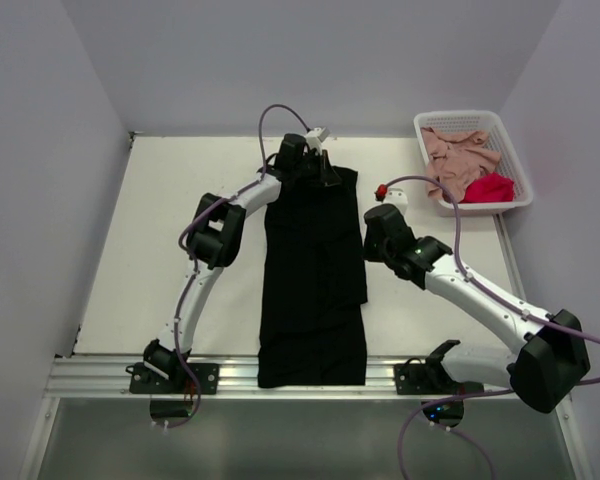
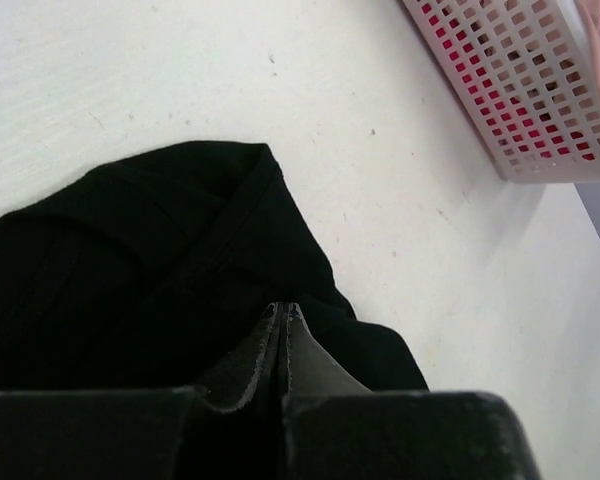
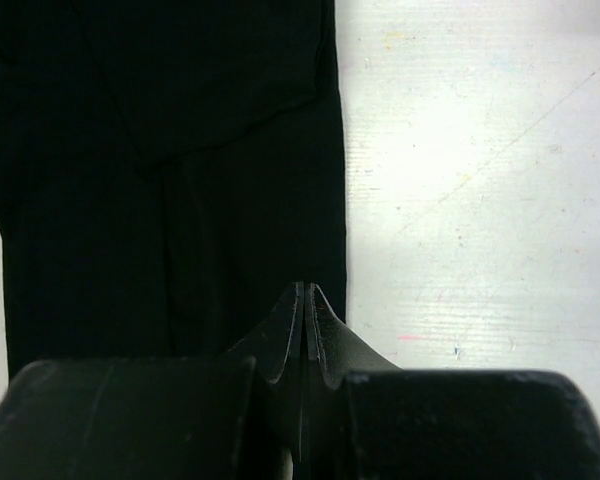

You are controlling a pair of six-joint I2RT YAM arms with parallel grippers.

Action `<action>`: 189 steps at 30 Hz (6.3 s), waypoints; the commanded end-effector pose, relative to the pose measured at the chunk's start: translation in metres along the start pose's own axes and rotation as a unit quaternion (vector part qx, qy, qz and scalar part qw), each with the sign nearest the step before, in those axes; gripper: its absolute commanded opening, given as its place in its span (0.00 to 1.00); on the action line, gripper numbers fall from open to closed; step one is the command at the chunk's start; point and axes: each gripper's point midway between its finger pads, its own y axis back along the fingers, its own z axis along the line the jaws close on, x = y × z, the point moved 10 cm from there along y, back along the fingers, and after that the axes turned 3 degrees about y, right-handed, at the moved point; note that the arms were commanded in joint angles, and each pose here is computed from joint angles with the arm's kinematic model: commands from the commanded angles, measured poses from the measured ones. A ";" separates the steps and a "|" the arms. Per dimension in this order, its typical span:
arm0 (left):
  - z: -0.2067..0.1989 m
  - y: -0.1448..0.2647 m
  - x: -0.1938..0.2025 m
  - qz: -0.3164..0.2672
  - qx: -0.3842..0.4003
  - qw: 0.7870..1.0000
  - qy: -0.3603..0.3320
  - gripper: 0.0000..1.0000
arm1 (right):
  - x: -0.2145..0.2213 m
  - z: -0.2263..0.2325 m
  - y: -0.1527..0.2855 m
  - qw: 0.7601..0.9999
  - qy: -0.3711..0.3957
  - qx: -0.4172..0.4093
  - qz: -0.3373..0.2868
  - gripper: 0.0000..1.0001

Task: Fold and stack the t-shirts
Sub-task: Rotate the tshirt 90 degrees, then grab the bottom of the folded rectangular tshirt with both arms

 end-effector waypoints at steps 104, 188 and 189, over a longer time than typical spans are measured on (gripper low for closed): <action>-0.082 0.294 0.154 0.012 -0.233 0.970 0.073 1.00 | -0.017 -0.004 -0.024 0.993 -0.034 -0.105 0.036 0.66; -0.106 0.351 0.298 0.167 -0.260 0.920 0.240 0.80 | 0.160 -0.024 0.007 0.890 -0.261 -0.147 0.344 0.22; -0.104 0.352 0.299 0.168 -0.266 0.919 0.238 0.80 | 0.158 -0.023 0.007 0.890 -0.261 -0.149 0.342 0.22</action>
